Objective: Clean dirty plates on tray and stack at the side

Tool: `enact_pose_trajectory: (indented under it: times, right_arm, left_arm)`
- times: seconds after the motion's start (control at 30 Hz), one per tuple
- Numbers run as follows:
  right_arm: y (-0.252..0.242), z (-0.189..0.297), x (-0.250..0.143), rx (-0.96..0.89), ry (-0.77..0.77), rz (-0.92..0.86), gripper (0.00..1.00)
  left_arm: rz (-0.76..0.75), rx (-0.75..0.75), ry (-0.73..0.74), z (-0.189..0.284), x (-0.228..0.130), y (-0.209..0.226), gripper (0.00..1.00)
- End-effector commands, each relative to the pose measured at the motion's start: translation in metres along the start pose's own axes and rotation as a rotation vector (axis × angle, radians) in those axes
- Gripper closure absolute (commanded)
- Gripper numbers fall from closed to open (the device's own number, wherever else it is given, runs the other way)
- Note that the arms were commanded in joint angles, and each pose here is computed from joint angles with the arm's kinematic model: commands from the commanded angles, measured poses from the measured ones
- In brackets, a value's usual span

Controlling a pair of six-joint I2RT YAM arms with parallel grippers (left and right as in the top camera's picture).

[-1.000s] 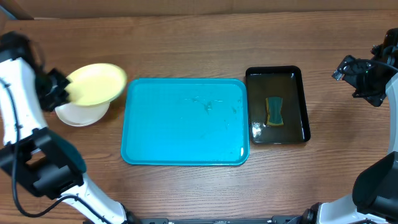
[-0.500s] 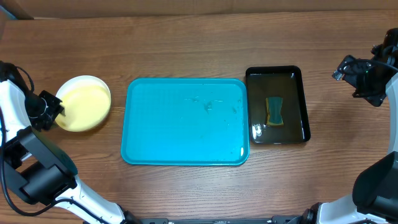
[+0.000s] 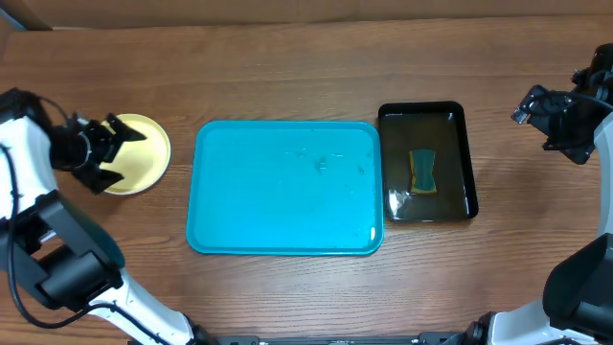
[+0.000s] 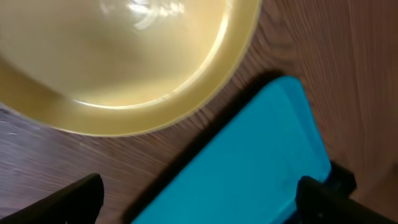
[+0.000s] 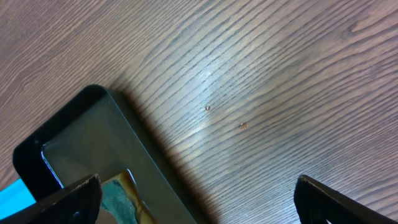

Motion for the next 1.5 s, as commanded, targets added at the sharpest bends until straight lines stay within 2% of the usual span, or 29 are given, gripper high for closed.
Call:
enact_pose_trajectory:
  times: [0.0, 0.2, 0.37, 0.67, 0.9, 1.2, 1.33, 1.47]
  right_arm:
    - [0.000, 0.006, 0.003, 0.005, -0.020, -0.001, 0.00]
    - [0.000, 0.006, 0.003, 0.005, -0.020, -0.001, 0.00]
    - [0.000, 0.006, 0.003, 0.005, -0.020, -0.001, 0.00]
    - [0.000, 0.006, 0.003, 0.005, -0.020, -0.001, 0.00]
    - [0.000, 0.006, 0.003, 0.005, -0.021, -0.001, 0.00]
    - [0.001, 0.008, 0.003, 0.007, -0.027, -0.001, 0.00]
    - [0.007, 0.035, 0.002, 0.029, -0.093, 0.015, 0.00]
    - [0.021, 0.083, -0.005, 0.077, -0.214, 0.056, 0.00]
  left_arm:
    - [-0.150, -0.064, 0.069, -0.017, -0.018, -0.039, 0.01]
    - [-0.357, -0.007, 0.140, -0.051, -0.056, -0.085, 0.00]
    - [-0.511, 0.132, 0.125, -0.079, -0.082, -0.112, 0.00]
    - [-0.710, 0.237, 0.131, -0.112, -0.134, -0.149, 0.00]
    - [-0.786, 0.241, 0.163, -0.124, -0.163, -0.162, 0.00]
    - [-0.805, 0.241, 0.171, -0.126, -0.170, -0.165, 0.00]
    - [-0.804, 0.241, 0.171, -0.126, -0.170, -0.165, 0.00]
    - [-0.805, 0.241, 0.171, -0.126, -0.169, -0.165, 0.00]
Point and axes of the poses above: each gripper's point midway between its finger pads, its own z axis back along the fingers, its own y axis along the line the jaws close on, x = y × z, the point moved 5 cm from there along z, back along the fingers, and after that the axes turned 2 degrees about z, right-handed, at the moved point
